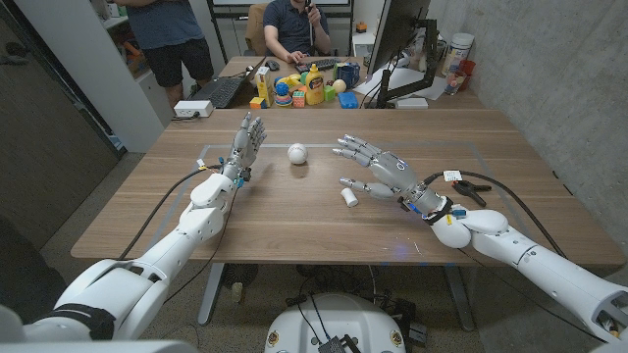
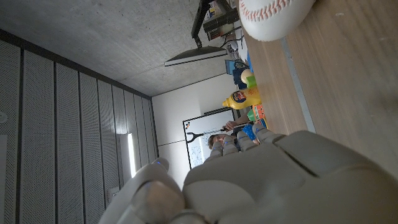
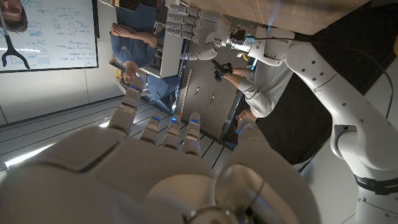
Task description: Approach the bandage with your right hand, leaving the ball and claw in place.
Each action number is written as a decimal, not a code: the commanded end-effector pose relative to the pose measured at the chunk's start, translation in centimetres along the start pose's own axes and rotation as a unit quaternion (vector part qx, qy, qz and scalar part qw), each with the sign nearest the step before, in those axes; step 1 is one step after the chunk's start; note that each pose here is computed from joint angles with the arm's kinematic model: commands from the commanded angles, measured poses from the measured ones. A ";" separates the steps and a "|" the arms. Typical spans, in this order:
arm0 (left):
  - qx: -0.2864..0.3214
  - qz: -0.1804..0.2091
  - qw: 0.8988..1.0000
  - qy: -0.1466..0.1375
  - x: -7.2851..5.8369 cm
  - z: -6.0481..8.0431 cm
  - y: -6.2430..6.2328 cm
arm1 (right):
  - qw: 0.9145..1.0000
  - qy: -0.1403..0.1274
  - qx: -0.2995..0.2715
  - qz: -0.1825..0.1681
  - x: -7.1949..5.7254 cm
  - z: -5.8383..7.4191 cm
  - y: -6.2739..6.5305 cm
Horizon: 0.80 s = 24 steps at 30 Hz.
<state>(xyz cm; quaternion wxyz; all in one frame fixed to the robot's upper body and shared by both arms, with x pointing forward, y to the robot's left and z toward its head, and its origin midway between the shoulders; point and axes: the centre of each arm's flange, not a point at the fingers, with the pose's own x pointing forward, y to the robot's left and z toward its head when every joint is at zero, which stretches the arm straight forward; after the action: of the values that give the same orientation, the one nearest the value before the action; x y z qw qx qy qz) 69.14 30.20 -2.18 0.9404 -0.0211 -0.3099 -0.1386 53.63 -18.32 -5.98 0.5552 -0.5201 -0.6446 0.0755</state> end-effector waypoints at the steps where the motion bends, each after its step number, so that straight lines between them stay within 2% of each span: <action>1: 0.002 -0.005 1.000 -0.004 0.1 -0.1 -0.2 | 0.996 -0.027 -0.059 0.056 0.8 0.6 2.7; 13: 0.007 -0.004 1.000 -0.006 -0.2 0.0 -0.1 | 0.991 -0.008 -0.066 0.115 1.6 -1.0 5.1; 24: 0.010 -0.005 1.000 -0.008 0.0 0.1 -0.3 | 0.988 -0.013 -0.087 0.127 1.0 -1.7 6.2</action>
<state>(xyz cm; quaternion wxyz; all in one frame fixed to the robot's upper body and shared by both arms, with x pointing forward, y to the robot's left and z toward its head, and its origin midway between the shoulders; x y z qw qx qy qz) 69.00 30.12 -2.24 0.9381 -0.0145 -0.3166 -0.1399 57.42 -15.57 -8.03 0.5002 -0.6202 -0.5969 0.0944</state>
